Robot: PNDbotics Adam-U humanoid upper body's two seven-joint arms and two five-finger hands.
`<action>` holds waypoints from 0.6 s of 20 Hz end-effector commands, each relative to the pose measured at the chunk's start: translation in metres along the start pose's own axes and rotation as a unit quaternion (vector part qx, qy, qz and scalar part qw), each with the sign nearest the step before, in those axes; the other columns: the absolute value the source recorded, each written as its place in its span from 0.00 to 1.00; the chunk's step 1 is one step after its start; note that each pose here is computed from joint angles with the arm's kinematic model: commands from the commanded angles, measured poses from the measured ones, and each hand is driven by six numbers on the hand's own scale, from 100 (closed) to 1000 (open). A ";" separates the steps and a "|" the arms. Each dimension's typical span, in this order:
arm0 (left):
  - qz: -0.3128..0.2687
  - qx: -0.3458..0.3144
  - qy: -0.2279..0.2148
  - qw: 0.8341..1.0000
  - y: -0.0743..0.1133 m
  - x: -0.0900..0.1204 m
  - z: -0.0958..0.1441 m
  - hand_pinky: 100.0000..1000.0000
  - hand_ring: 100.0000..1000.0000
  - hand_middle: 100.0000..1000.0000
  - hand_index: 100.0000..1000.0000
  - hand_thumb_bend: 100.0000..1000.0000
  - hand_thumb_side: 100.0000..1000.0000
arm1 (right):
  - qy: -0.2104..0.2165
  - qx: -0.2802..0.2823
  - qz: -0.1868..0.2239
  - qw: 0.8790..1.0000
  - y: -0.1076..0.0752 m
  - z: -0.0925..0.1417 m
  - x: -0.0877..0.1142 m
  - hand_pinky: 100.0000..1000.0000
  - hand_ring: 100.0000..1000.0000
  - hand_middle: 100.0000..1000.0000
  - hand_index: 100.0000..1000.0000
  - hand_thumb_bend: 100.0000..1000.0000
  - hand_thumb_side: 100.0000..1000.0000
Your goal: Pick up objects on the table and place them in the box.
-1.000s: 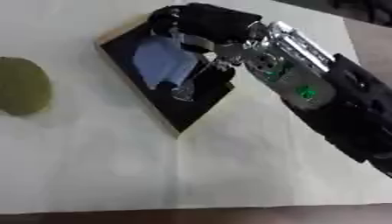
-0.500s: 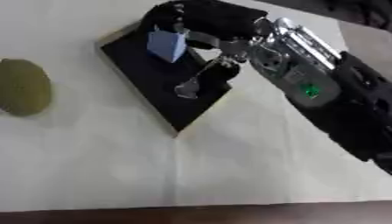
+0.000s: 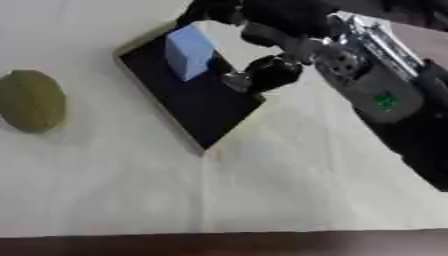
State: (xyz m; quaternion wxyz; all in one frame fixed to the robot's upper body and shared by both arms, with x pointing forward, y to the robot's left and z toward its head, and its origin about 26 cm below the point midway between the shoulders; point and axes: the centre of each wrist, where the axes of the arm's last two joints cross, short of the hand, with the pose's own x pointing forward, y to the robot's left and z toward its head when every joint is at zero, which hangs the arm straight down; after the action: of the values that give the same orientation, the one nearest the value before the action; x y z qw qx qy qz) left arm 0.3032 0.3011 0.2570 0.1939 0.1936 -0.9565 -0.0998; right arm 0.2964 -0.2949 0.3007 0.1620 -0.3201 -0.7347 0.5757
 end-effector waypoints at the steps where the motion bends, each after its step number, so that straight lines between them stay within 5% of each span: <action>1: -0.095 -0.066 -0.025 0.993 0.012 0.011 -0.019 0.87 0.80 0.80 0.85 0.00 0.52 | -0.018 -0.071 0.009 0.997 -0.018 0.019 -0.008 0.83 0.83 0.77 0.88 0.00 0.03; 7: -0.231 -0.189 -0.029 0.954 0.019 0.019 -0.034 0.85 0.81 0.79 0.87 0.00 0.42 | -0.007 -0.169 -0.042 0.985 0.011 0.061 -0.018 0.81 0.78 0.73 0.82 0.00 0.27; 12: -0.318 -0.299 -0.014 0.900 0.030 0.019 -0.031 0.83 0.81 0.79 0.89 0.09 0.34 | 0.043 -0.231 -0.066 0.970 0.056 0.102 -0.013 0.80 0.76 0.71 0.80 0.00 0.28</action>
State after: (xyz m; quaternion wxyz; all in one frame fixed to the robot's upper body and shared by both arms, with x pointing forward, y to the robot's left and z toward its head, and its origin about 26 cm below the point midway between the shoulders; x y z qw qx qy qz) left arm 0.2950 0.3143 0.2872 0.2037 0.3968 -0.7967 -0.4078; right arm 0.2620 -0.3704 0.2123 0.1816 -0.3120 -0.8517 0.3800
